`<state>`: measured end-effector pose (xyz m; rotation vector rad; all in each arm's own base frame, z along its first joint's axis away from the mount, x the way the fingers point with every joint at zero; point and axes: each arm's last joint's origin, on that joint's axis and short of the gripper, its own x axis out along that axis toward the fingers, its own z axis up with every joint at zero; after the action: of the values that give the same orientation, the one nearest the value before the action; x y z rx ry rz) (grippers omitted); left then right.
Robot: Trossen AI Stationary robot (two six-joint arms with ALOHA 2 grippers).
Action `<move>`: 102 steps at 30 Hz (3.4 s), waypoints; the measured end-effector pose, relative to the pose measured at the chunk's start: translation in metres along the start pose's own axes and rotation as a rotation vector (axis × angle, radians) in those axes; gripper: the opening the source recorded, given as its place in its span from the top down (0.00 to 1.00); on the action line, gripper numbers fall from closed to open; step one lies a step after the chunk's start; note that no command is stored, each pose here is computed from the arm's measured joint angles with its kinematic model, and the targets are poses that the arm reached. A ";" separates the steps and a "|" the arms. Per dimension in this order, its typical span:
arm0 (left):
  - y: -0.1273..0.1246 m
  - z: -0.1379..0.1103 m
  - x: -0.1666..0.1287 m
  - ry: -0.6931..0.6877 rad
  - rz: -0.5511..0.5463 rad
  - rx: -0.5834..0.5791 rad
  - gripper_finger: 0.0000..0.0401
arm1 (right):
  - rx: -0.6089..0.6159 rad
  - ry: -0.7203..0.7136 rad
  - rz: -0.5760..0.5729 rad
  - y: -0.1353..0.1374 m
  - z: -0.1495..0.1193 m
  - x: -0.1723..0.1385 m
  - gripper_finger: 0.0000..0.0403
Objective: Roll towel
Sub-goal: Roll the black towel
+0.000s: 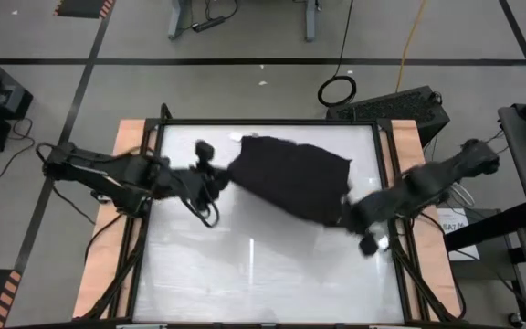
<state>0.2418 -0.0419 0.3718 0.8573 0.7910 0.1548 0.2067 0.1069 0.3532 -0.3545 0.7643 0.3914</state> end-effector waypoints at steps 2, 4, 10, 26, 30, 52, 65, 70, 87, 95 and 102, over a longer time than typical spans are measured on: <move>-0.018 0.002 0.011 -0.002 -0.088 -0.021 1.00 | 0.026 0.027 0.091 0.013 -0.006 0.033 1.00; -0.037 0.003 0.025 0.012 -0.170 -0.024 0.99 | 0.053 0.040 0.166 0.025 -0.014 0.063 1.00; -0.104 -0.008 0.079 0.214 -0.315 0.066 0.91 | 0.152 0.061 0.327 0.050 -0.036 0.133 1.00; -0.164 -0.015 0.116 0.335 -0.284 0.091 0.65 | 0.256 0.105 0.392 0.069 -0.041 0.160 0.61; -0.159 0.004 0.123 0.147 -0.275 -0.014 0.64 | 0.288 0.213 0.263 0.068 -0.051 0.150 0.57; -0.149 -0.036 0.221 0.271 -0.261 0.184 0.64 | 0.372 0.280 -0.089 0.043 -0.090 0.167 0.69; -0.098 -0.056 0.221 0.335 -0.140 0.138 0.64 | 0.455 0.239 -0.225 0.010 -0.139 0.183 0.70; -0.101 -0.029 0.195 -0.007 -0.449 -0.103 0.64 | 0.450 0.245 -0.238 0.004 -0.146 0.184 0.70; -0.160 -0.006 0.192 -0.129 -0.734 -0.035 0.66 | 0.450 0.216 -0.244 -0.004 -0.148 0.186 0.70; -0.162 -0.002 0.193 -0.174 -0.768 -0.055 0.82 | 0.460 0.218 -0.255 -0.008 -0.149 0.186 0.70; -0.166 -0.001 0.190 -0.184 -0.801 -0.047 0.98 | 0.466 0.222 -0.269 -0.013 -0.151 0.186 0.70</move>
<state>0.3465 -0.0711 0.1439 0.4510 0.8970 -0.6025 0.2451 0.0680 0.1203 -0.0578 0.9826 -0.0859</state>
